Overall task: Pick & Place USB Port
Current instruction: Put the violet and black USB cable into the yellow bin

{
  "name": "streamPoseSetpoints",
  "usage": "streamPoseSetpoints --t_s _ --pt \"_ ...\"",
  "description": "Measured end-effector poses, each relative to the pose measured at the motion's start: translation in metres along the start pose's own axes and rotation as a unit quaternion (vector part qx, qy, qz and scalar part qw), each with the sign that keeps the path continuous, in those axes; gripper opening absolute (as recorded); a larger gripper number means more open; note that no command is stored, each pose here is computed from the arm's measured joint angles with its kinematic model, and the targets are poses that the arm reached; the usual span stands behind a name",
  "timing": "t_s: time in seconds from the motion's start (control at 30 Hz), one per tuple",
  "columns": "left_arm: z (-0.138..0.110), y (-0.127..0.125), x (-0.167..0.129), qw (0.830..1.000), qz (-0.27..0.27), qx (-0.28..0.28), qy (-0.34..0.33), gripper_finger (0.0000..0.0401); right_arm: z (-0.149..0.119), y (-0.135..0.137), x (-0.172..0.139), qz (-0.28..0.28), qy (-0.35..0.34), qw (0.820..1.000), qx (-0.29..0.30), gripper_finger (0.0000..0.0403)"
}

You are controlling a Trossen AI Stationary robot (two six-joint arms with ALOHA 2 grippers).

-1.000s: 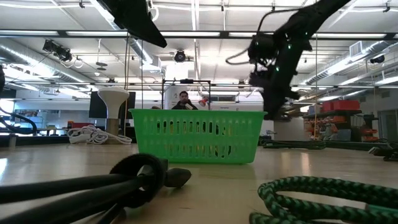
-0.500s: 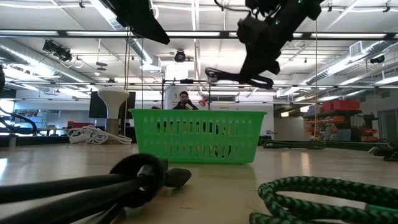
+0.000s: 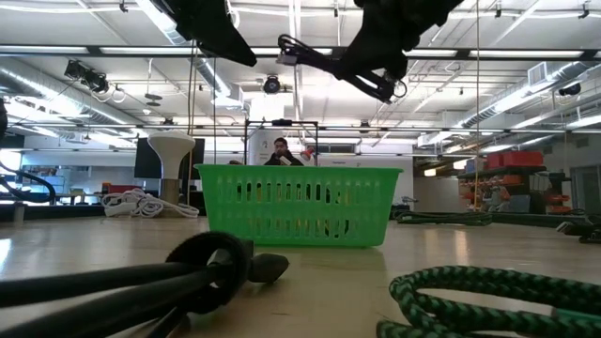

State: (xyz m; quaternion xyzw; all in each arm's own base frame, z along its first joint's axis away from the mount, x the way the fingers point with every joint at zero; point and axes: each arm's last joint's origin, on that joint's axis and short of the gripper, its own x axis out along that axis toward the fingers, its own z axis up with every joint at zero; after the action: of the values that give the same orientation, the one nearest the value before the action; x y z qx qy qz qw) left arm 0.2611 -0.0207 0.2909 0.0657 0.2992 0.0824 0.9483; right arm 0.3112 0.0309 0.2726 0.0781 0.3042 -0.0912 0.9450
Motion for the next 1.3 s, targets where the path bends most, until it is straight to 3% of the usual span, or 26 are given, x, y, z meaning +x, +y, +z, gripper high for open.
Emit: streamPoseSetpoints --t_s 0.2,0.43,1.3 --pt "0.000 0.000 0.000 1.000 0.000 0.000 0.000 0.0083 0.000 0.006 -0.002 -0.028 -0.017 0.999 -0.019 0.0008" --pt "0.000 0.000 0.000 1.000 0.000 0.000 0.000 0.0083 0.002 0.008 0.002 -0.019 -0.033 0.999 -0.018 0.0008" --pt "0.000 0.000 0.000 1.000 0.000 0.000 -0.003 0.0083 -0.021 0.015 0.060 -0.030 0.004 0.998 -0.051 0.0008"
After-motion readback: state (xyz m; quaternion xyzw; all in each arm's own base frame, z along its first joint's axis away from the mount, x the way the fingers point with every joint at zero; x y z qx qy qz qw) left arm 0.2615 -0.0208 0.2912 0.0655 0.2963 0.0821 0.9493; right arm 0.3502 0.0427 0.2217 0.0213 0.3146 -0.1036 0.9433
